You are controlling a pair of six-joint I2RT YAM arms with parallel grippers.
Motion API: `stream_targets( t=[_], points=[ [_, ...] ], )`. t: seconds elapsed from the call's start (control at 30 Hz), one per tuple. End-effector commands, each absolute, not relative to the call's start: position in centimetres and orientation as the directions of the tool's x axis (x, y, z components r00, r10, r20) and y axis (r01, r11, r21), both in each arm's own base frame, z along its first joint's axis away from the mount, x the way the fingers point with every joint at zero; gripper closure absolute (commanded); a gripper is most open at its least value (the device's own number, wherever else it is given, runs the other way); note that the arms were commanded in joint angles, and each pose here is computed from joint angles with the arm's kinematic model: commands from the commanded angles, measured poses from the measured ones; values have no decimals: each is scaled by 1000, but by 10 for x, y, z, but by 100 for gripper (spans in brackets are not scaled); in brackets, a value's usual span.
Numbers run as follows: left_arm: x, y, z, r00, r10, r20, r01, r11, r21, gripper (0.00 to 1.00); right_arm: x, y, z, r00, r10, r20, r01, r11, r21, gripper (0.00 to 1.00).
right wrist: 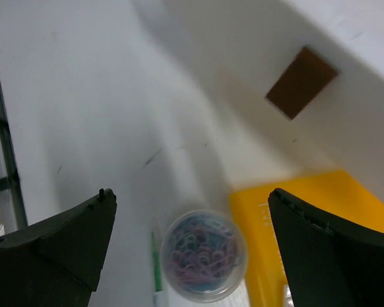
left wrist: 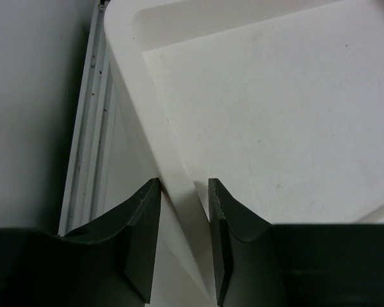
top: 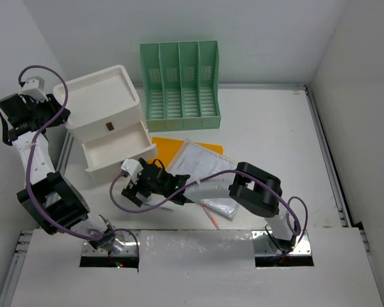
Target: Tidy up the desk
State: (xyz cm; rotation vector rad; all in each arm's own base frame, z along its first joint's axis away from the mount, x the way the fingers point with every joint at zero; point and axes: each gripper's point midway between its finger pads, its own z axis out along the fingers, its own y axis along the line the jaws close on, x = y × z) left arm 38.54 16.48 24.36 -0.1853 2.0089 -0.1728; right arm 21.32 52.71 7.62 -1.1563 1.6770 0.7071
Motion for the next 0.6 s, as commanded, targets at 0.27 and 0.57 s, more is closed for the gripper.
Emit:
stream_targets(
  t=[0.27, 0.57],
  points=[
    [356, 125, 204, -592, -276, -757, 15, 936, -353, 78, 216, 505, 23, -206, -587, -783, -857, 495, -145, 2],
    [358, 128, 203, -585, -285, -759, -4, 937, -349, 78, 219, 499, 9, -219, -633, -743, -848, 500, -176, 16]
  ],
)
